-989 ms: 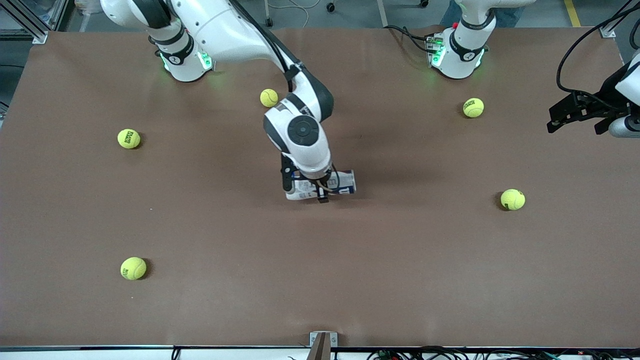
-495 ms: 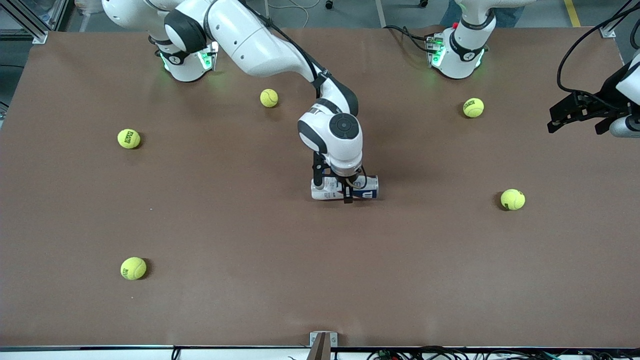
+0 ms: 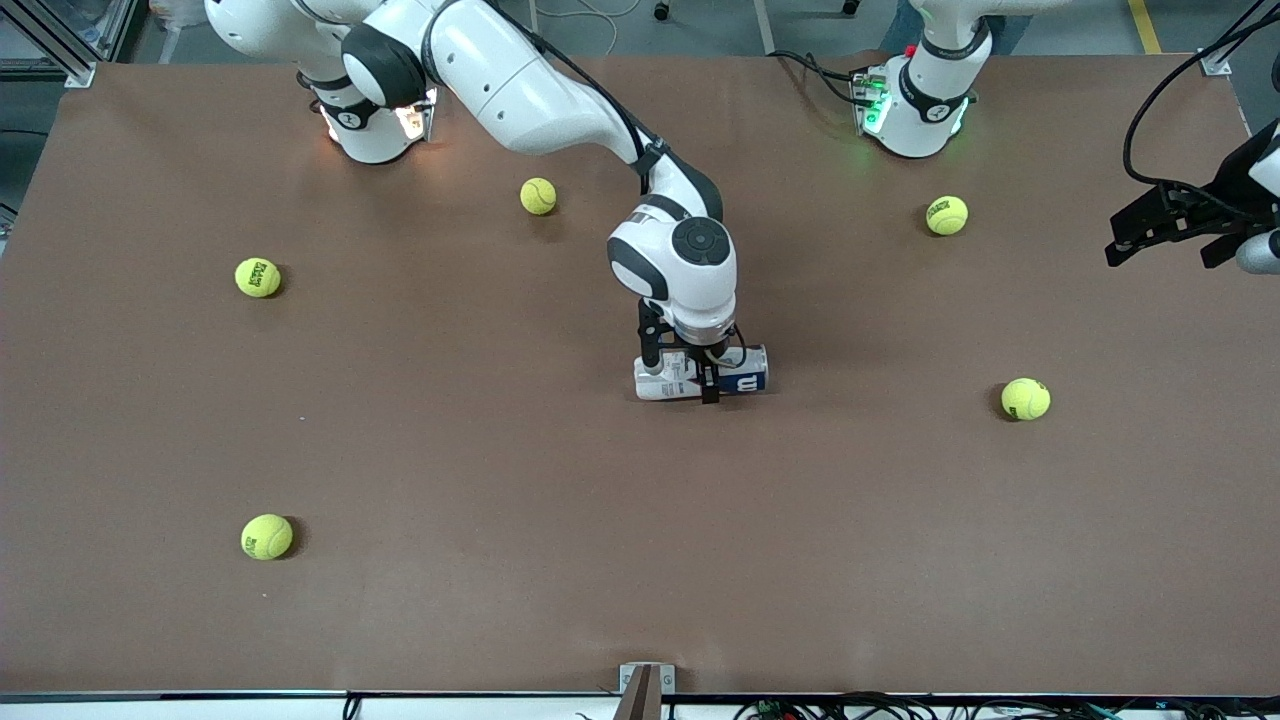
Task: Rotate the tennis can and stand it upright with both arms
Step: 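Hold the can at mid-table while the left gripper reaches toward it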
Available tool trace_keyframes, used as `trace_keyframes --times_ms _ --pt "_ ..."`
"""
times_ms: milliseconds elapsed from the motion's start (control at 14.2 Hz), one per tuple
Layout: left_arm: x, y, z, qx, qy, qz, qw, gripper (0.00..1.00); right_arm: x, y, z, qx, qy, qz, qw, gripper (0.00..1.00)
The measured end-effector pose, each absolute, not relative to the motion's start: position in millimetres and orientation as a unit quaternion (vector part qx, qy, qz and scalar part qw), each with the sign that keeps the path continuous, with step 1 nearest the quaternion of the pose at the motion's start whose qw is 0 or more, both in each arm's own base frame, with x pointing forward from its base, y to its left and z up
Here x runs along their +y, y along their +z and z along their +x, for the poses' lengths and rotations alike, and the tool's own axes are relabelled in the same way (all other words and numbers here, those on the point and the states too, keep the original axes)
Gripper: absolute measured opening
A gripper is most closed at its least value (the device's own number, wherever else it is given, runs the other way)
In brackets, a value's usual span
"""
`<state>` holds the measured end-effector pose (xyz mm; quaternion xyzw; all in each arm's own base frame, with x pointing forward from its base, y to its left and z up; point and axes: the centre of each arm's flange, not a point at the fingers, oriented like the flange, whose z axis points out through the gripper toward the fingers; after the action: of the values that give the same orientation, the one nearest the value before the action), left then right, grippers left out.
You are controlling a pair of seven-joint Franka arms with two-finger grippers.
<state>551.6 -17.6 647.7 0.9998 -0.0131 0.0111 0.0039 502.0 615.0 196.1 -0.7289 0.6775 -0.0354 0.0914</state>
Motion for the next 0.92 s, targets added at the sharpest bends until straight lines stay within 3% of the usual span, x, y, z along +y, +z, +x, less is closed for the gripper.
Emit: trace_keyframes --times_ms 283,565,919 --pt "-16.9 643.9 552.2 -0.012 0.006 1.0 0.004 1.0 617.3 197.5 500.7 0.676 -0.035 -0.73 0.094 1.0" --pt "-22.1 601.9 564.8 0.003 -0.049 0.999 0.003 1.0 619.7 198.2 498.2 0.674 -0.036 -0.732 0.094 1.0" --pt "-110.8 540.9 578.3 0.03 -0.107 0.994 0.01 1.0 628.0 210.6 493.7 0.671 -0.035 -0.735 0.093 1.0"
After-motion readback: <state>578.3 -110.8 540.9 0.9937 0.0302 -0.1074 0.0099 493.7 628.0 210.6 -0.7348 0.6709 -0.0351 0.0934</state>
